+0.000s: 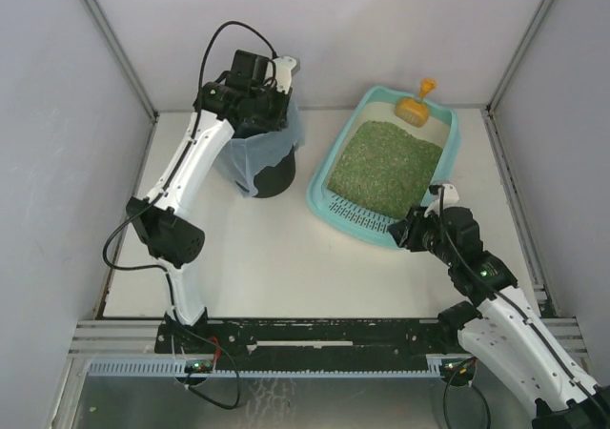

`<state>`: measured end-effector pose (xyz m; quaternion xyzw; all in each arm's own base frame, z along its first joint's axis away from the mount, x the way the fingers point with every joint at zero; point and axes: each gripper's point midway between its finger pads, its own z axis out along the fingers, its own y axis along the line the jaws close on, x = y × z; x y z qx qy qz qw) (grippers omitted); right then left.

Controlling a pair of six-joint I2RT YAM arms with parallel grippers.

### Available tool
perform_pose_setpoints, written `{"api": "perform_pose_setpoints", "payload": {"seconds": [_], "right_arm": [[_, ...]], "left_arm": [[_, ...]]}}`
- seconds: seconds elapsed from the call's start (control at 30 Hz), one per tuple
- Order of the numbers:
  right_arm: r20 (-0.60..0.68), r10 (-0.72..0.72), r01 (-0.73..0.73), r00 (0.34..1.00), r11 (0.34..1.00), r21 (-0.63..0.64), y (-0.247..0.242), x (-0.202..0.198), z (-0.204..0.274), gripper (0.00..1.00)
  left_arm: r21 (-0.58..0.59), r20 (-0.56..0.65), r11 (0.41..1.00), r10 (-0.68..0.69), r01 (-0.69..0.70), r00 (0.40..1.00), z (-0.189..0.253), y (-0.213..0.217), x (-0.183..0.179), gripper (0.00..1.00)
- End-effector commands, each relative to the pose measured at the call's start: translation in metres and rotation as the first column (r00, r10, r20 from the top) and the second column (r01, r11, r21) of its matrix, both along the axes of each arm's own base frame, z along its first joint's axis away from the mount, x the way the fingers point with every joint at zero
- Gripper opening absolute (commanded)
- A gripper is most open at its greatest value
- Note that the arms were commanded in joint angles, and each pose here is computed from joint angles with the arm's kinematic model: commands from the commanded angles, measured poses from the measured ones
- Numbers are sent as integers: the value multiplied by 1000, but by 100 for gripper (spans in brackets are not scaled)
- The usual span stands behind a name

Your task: Clean the litter box

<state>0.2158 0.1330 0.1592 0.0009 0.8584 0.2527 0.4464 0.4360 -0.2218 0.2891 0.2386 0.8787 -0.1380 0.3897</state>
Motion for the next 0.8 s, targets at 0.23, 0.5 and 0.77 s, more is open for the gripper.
{"api": "perform_pose_setpoints", "payload": {"seconds": [0.23, 0.5, 0.77], "right_arm": [[72, -105, 103, 992, 994, 26, -14, 9, 23, 44], [162, 2, -9, 987, 999, 37, -4, 9, 45, 47], [114, 69, -72, 991, 997, 21, 4, 2, 33, 47]], "left_arm": [[-79, 135, 997, 30, -19, 990, 42, 1, 12, 35], [-30, 110, 998, 51, -48, 993, 25, 9, 14, 39], [97, 117, 985, 131, -143, 984, 11, 34, 22, 36]]}}
